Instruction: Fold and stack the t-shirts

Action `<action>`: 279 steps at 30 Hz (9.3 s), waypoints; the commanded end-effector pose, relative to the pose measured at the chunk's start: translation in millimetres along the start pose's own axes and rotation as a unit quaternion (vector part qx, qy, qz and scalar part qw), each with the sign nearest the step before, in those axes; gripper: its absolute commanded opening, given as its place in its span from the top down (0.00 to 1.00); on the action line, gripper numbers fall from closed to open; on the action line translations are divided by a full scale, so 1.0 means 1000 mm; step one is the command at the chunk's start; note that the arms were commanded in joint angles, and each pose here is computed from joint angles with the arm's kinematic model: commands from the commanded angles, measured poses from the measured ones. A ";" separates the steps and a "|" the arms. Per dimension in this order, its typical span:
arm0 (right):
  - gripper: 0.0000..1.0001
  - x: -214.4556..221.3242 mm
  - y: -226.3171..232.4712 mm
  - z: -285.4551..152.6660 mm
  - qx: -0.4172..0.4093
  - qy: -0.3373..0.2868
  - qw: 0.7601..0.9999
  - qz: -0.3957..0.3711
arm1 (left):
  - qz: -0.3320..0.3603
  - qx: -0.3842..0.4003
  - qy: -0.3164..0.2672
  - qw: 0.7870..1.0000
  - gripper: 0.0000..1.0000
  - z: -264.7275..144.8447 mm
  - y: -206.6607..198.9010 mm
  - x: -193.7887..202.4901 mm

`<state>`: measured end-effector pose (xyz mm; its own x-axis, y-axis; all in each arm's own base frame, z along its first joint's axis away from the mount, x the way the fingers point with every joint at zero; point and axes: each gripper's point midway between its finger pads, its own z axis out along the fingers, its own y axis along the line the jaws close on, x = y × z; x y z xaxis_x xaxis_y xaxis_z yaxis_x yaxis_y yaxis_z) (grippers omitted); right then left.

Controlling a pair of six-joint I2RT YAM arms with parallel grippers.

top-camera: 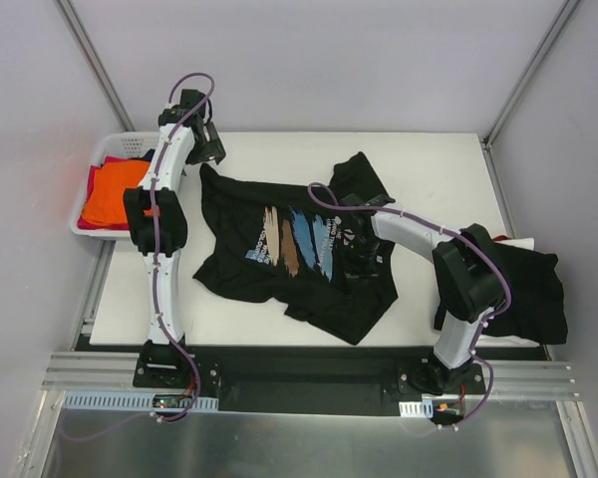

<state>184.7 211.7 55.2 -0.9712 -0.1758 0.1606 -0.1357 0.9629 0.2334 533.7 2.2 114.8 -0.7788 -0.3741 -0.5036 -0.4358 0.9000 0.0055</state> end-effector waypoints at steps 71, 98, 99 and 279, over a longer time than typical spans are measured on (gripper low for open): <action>0.99 -0.334 -0.120 -0.052 -0.259 -0.276 0.912 0.159 | 0.164 0.092 0.272 0.944 0.06 -0.097 -0.025 0.345; 0.48 -0.012 -0.033 -0.068 -0.201 -0.162 0.963 0.081 | 0.214 0.123 0.218 0.944 0.10 -0.165 -0.023 0.302; 0.48 -0.007 -0.033 -0.068 -0.200 -0.161 0.963 0.084 | 0.216 0.123 0.217 0.944 0.12 -0.166 -0.021 0.302; 0.53 0.005 -0.017 -0.040 -0.057 -0.059 0.996 -0.017 | 0.049 -0.030 0.255 0.965 0.11 -0.136 0.088 0.306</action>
<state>186.6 188.0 79.9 -0.9886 -0.1425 0.0493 -0.1150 0.9242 0.3642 192.1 -68.9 84.8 -0.9422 -0.3346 0.0152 -0.3333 0.9411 0.0560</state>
